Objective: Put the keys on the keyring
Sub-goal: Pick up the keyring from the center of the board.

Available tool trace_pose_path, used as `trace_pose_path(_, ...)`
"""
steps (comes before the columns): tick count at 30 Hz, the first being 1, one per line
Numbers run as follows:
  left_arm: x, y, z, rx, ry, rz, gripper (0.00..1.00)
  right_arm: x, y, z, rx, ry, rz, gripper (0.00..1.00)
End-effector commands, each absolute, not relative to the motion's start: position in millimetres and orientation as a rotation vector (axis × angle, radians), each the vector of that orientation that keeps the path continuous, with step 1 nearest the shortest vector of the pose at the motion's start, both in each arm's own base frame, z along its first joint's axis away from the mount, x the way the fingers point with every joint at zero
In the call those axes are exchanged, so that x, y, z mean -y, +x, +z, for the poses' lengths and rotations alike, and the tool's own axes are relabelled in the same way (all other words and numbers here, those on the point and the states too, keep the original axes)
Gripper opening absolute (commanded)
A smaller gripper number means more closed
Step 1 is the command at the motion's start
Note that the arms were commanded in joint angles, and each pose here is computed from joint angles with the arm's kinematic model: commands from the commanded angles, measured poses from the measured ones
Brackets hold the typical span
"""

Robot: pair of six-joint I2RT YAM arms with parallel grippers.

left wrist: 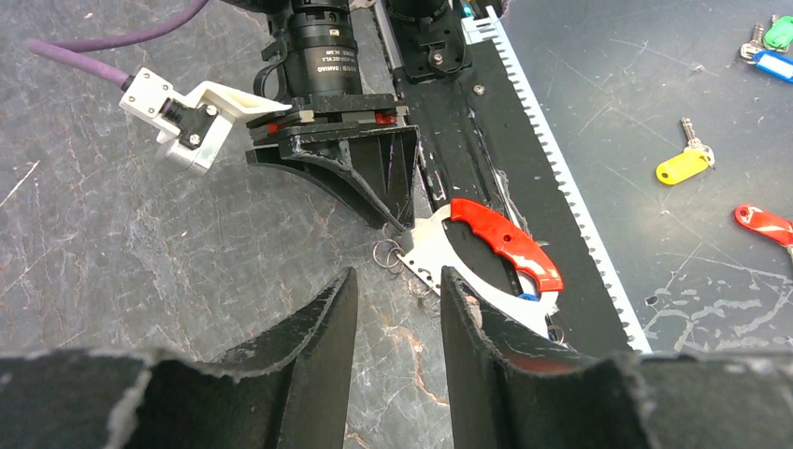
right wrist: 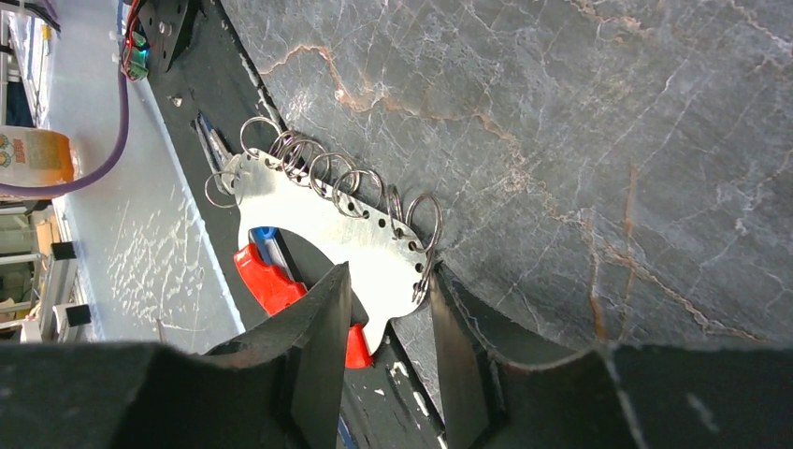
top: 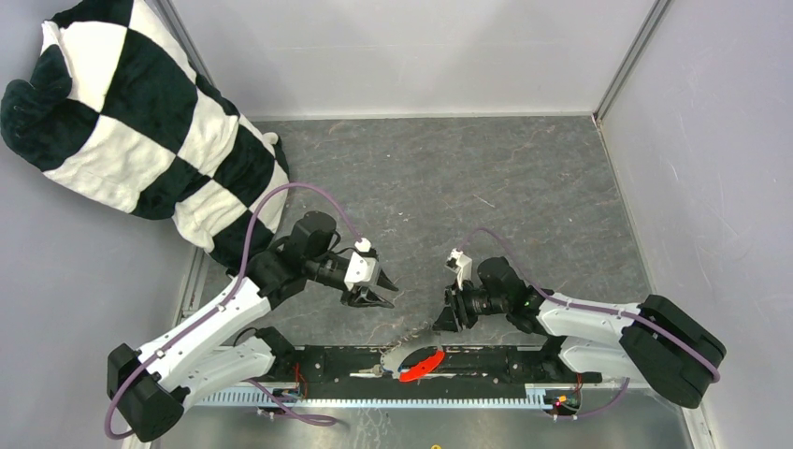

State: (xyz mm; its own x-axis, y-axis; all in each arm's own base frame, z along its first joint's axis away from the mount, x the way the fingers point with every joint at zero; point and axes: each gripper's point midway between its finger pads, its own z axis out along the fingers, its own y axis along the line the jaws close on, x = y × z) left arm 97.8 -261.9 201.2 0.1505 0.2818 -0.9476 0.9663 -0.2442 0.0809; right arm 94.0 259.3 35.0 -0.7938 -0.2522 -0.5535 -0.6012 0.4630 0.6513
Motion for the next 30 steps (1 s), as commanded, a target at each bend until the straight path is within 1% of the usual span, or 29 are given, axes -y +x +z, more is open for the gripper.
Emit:
trace_pose_path(1, 260.7, 100.4, 211.2, -1.155, 1.669, -1.080, 0.45, -262.9, 94.0, 40.4, -2.311, -0.725, 1.287, 0.42)
trace_pose_path(4, 260.7, 99.0, 213.6, -1.149, 1.666, -1.089, 0.44, -259.6, 95.4, 37.2, -2.333, -0.738, 1.246, 0.40)
trace_pose_path(8, 260.5, 97.9, 215.5, -1.149, 1.663, -1.094, 0.43, -257.7, 96.6, 30.7, -2.360, -0.761, 1.209, 0.34)
trace_pose_path(10, 260.1, 97.5, 215.8, -1.149, 1.662, -1.094, 0.42, -257.2, 97.3, 27.5, -2.370, -0.770, 1.194, 0.29)
trace_pose_path(11, 259.7, 97.2, 215.6, -1.149, 1.662, -1.093, 0.42, -257.7, 97.7, 27.4, -2.367, -0.774, 1.192, 0.25)
trace_pose_path(13, 259.0, 97.4, 214.6, -1.151, 1.663, -1.086, 0.42, -258.2, 100.7, 28.2, -2.353, -0.775, 1.181, 0.10)
trace_pose_path(14, 258.8, 97.7, 213.3, -1.157, 1.663, -1.085, 0.43, -259.2, 104.0, 30.1, -2.338, -0.775, 1.171, 0.01)
trace_pose_path(15, 258.7, 97.8, 212.6, -1.160, 1.663, -1.085, 0.48, -261.8, 107.6, 35.3, -2.304, -0.782, 1.172, 0.00)
trace_pose_path(16, 258.6, 98.0, 210.8, -1.164, 1.665, -1.084, 0.57, -265.0, 111.6, 42.3, -2.262, -0.792, 1.174, 0.00)
trace_pose_path(17, 258.6, 98.0, 208.7, -1.169, 1.667, -1.087, 0.62, -270.5, 116.8, 54.8, -2.189, -0.817, 1.181, 0.00)
trace_pose_path(23, 263.9, 101.4, 202.2, -1.237, 1.636, -1.136, 0.65, -290.7, 143.1, 142.2, -1.794, -1.023, 1.100, 0.00)
trace_pose_path(26, 270.4, 105.1, 213.6, -1.211, 1.604, -1.154, 0.66, -297.0, 140.4, 179.9, -1.623, -1.101, 1.102, 0.00)
trace_pose_path(28, 275.5, 110.2, 224.7, -1.187, 1.578, -1.150, 0.66, -297.6, 138.5, 201.6, -1.514, -1.135, 1.080, 0.00)
trace_pose_path(30, 277.5, 113.2, 231.9, -1.168, 1.579, -1.137, 0.63, -296.9, 137.4, 215.2, -1.443, -1.147, 1.061, 0.00)
